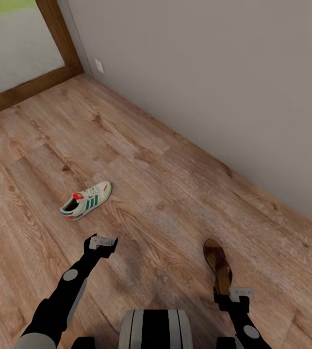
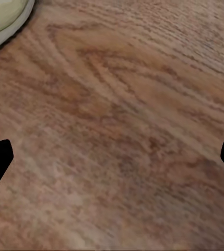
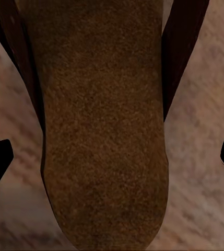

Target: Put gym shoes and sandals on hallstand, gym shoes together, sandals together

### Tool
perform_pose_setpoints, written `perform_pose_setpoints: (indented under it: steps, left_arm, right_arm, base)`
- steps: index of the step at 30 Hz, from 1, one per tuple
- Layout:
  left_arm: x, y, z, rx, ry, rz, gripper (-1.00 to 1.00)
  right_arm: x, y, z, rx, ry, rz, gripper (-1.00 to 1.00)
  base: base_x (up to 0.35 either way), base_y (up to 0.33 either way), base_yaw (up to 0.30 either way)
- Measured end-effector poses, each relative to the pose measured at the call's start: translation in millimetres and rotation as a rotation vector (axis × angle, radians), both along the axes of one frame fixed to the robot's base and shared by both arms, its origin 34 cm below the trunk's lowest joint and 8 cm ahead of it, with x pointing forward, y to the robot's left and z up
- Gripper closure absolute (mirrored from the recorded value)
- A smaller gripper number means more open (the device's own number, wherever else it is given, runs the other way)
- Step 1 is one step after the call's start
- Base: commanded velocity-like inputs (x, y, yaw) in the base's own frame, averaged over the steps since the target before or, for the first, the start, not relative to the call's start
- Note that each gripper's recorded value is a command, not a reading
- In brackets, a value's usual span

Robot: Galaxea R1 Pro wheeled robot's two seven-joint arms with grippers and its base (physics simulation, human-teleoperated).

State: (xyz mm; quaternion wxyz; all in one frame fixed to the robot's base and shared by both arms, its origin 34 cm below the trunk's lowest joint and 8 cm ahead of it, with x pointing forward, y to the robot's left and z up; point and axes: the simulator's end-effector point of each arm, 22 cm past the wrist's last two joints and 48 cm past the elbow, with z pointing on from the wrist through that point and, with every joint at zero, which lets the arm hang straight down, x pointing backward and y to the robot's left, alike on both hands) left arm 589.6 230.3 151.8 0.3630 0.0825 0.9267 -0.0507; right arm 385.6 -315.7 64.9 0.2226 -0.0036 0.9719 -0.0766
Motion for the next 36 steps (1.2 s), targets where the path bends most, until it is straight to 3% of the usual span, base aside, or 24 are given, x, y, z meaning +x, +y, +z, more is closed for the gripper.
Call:
perform_pose_setpoints:
  steps: [4, 12, 17, 36]
  left_arm:
    - [1, 0, 1, 0.0, -0.006, 0.0, -1.0]
    - [15, -3, 19, -0.006, -0.121, -0.01, -1.0]
    - [18, -2, 23, -0.005, -0.144, -0.011, -1.0]
    - [-2, -3, -6, -0.009, -0.09, -0.014, -1.0]
  right_arm:
    - [1, 0, 0, 0.0, -0.001, 0.0, -1.0]
    - [1, 0, 0, 0.0, -0.001, 0.0, -1.0]
    - [0, 0, 0, -0.001, -0.001, -0.001, -1.0]
    - [-24, -1, -17, -0.001, 0.056, -0.001, -1.0]
  base:
    - [0.022, 0.0, 0.0]
    - [0.003, 0.0, 0.0]
    - [0.0, 0.0, 0.0]
    - [0.0, 0.0, 0.0]
